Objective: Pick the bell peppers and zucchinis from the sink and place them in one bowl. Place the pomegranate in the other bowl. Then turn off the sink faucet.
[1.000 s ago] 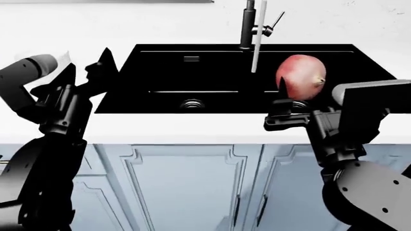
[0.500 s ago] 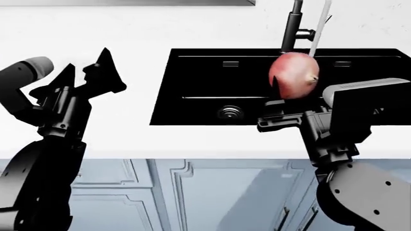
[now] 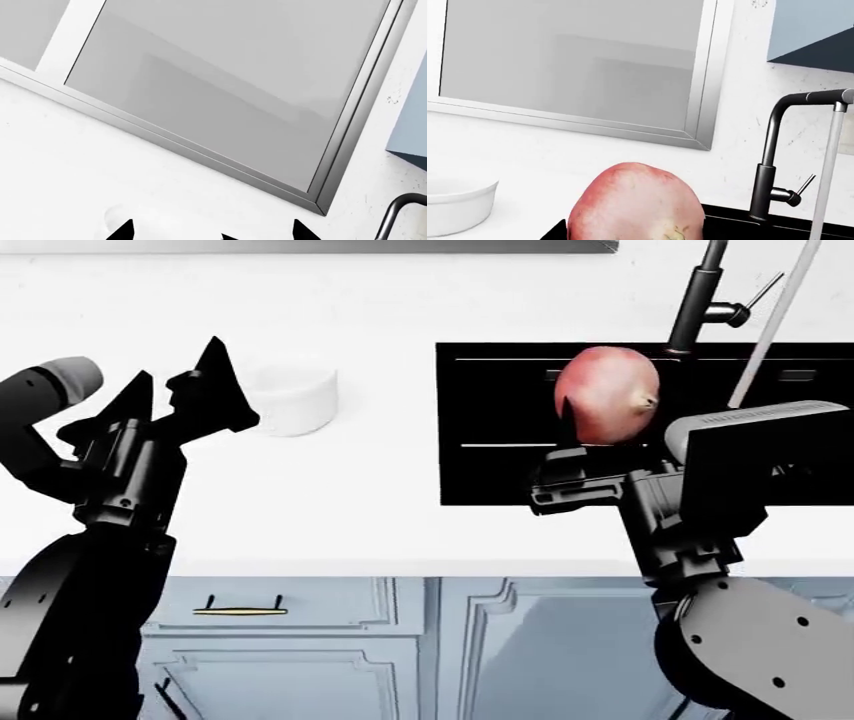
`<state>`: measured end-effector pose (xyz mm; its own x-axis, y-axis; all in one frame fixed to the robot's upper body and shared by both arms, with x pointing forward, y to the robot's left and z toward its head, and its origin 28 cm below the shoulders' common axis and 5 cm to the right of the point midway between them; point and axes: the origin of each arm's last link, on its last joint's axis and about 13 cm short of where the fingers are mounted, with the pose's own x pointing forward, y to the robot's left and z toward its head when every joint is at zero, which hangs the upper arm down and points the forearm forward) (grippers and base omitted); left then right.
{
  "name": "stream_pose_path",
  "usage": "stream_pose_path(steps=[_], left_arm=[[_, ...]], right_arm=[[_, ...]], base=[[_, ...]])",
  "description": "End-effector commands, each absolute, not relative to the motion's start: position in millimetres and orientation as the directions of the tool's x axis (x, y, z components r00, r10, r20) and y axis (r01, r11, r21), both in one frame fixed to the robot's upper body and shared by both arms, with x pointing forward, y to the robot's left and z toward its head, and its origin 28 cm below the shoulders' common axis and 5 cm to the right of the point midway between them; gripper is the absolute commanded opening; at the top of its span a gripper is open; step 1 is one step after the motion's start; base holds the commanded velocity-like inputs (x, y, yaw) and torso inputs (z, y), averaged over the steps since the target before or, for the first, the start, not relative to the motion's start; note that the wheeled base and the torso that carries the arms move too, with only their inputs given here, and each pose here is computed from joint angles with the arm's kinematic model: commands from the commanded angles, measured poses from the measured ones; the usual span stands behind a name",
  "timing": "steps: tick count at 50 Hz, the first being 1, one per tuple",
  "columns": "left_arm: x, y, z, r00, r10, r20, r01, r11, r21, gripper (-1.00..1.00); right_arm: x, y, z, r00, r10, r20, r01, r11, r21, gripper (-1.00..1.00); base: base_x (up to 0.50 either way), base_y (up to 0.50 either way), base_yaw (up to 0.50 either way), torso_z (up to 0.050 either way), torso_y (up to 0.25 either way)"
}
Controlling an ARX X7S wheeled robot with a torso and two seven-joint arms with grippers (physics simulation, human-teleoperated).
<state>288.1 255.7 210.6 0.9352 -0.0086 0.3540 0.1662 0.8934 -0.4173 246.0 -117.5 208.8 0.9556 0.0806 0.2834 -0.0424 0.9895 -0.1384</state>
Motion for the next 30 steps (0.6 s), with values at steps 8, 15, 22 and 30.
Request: stream_pose_path(steps=[8, 15, 22, 30], left_arm=[[287.6, 255.8, 211.2, 0.936, -0.01, 0.352, 0.168, 0.891, -0.423, 1.0], [287.9, 255.6, 210.8, 0.937, -0.011, 0.349, 0.168, 0.89, -0.424, 1.0], [288.2, 255.1, 210.4, 0.938, -0.011, 0.347, 0.167, 0.891, -0.422, 1.0], [288.3, 254.2, 210.1, 0.938, -0.016, 0.347, 0.171, 0.891, -0.42, 1.0]], right_arm=[[245.9, -117.5, 211.1, 0.947, 0.089, 0.307, -0.039, 0.985, -0.167, -1.0], [245.9, -117.4, 211.1, 0.947, 0.093, 0.308, -0.043, 0.985, -0.166, -1.0], [245.3, -117.6, 211.5, 0.945, 0.096, 0.314, -0.046, 0.986, -0.163, -1.0], [243.7, -117.9, 212.4, 0.935, 0.104, 0.338, -0.054, 0.987, -0.153, -1.0]], base=[[0.0, 0.5, 0.0, 0.0, 0.0], [0.0, 0.5, 0.0, 0.0, 0.0], [0.0, 0.5, 0.0, 0.0, 0.0], [0.0, 0.5, 0.0, 0.0, 0.0]])
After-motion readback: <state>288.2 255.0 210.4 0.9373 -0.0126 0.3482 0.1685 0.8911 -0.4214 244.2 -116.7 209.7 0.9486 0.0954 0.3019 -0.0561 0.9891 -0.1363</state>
